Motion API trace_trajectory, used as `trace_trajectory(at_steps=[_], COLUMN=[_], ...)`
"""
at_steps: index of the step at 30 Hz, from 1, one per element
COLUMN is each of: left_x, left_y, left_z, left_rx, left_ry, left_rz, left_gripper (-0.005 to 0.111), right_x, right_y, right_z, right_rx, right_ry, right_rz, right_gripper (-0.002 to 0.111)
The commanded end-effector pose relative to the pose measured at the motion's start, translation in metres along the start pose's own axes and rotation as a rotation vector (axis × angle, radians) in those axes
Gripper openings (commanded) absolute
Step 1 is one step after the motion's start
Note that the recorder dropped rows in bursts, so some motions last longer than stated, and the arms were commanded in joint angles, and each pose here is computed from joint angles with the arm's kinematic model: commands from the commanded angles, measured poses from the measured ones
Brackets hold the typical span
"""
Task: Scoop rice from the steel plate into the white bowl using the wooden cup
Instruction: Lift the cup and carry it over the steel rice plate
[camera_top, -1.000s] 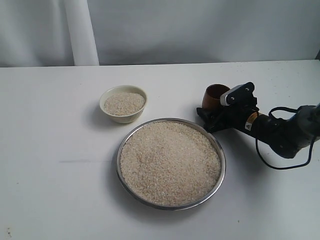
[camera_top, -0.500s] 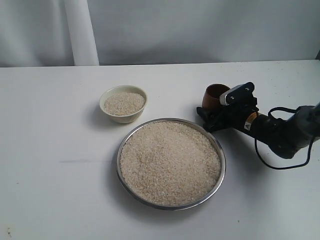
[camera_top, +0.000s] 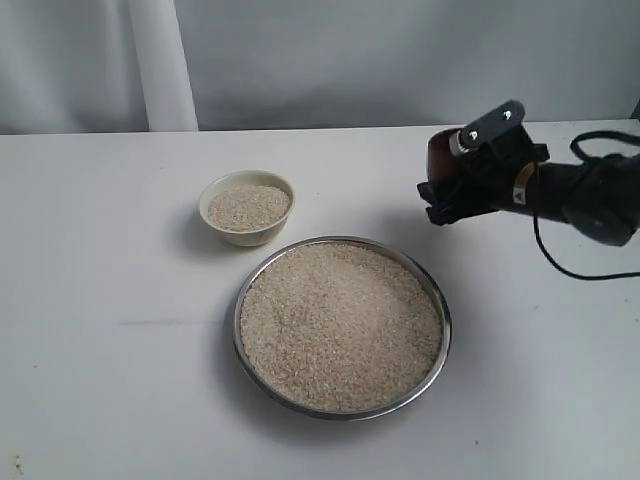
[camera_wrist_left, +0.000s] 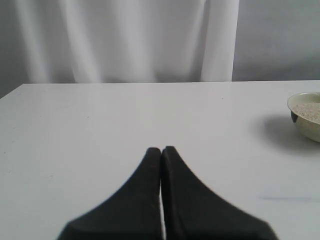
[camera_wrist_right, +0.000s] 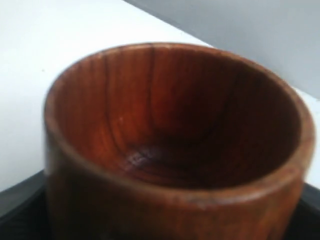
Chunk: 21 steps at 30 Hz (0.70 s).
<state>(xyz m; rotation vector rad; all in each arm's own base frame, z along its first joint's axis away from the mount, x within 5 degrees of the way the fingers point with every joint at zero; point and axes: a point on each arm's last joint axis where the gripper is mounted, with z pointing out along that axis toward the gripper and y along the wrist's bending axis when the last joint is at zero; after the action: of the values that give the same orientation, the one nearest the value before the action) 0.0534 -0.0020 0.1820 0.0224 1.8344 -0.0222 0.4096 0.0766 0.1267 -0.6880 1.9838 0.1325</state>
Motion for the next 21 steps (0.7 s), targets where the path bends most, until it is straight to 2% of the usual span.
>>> trace_trajectory(at_steps=[1,5,8,10,13,21], left_x=[0.0,0.0,0.0,0.0,0.0,0.0], left_y=[0.0,0.0,0.0,0.0,0.0,0.0], left_z=[0.0,0.0,0.0,0.0,0.0,0.0], left_rx=[0.002,0.002,0.002,0.002,0.002,0.002], left_ry=[-0.007,-0.007,-0.007,-0.007,-0.007,-0.007], left_rz=[-0.003,-0.003,-0.003,-0.003,-0.003,-0.003], left_gripper=[0.0,0.0,0.0,0.0,0.0,0.0], right_x=[-0.058,-0.105,-0.122,-0.123,-0.119,-0.116], right_y=[0.01,0.046,0.076,0.096,0.11,0.133], right_z=[-0.042,-0.088,-0.113,-0.121,-0.125,-0.133], right_rx=[0.052,0.116,0.139,0.14,0.143,0.141], right_ry=[0.014,0.083,0.144,0.211,0.301,0.39], right_rz=[-0.107,-0.308,-0.459,-0.548,-0.63,-0.707], right_gripper=[0.0,0.0,0.0,0.0,0.0,0.0])
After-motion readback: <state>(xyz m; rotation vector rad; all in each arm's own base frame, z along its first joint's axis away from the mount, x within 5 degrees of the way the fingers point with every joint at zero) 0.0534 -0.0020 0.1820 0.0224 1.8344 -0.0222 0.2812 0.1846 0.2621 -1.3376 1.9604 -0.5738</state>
